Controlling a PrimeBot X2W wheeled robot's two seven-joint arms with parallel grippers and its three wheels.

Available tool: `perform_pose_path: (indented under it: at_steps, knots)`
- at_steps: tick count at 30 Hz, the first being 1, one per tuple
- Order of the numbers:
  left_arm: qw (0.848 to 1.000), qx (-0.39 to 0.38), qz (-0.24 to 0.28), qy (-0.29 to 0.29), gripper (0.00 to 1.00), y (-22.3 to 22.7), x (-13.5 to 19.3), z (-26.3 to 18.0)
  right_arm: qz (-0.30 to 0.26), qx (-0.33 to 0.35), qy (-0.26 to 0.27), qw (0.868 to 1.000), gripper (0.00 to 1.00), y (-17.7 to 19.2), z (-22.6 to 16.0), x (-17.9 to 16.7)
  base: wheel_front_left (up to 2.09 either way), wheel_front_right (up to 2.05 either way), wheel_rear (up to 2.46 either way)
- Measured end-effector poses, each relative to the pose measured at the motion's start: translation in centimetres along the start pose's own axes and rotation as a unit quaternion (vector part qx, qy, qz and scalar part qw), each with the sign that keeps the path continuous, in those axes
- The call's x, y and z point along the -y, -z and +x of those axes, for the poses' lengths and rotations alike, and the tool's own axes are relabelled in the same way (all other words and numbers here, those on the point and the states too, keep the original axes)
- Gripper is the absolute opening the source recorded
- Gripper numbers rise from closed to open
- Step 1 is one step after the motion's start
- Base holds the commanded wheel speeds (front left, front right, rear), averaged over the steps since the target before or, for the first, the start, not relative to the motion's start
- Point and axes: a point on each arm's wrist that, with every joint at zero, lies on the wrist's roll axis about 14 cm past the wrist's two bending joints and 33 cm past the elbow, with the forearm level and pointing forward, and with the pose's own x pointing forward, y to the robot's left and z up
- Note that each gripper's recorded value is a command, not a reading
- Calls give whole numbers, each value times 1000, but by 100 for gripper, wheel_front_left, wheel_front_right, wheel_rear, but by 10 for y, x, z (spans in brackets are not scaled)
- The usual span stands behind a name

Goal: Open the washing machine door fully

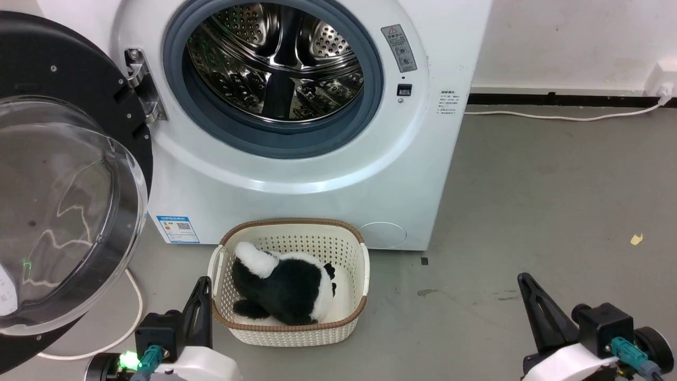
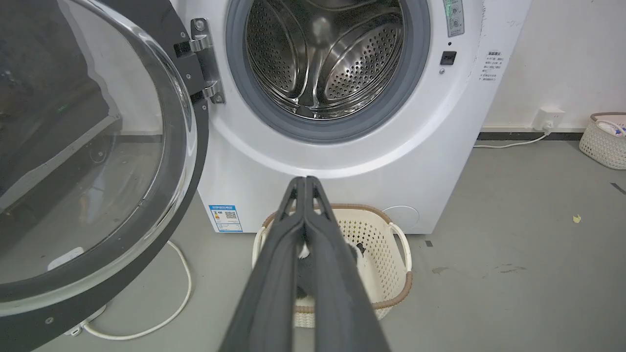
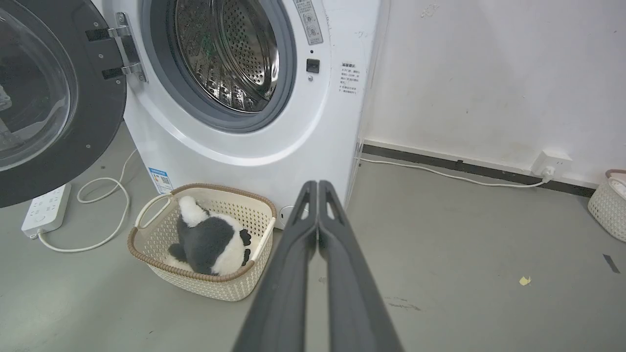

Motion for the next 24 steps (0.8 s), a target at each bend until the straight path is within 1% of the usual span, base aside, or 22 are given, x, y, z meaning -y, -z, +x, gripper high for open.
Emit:
perform_pose_path:
  at_steps: [24]
  knots:
    - [1000,-6,13,6,0,-6,3,6,-3,-7,-1,1000,0,-5,6,0,0,0,0]
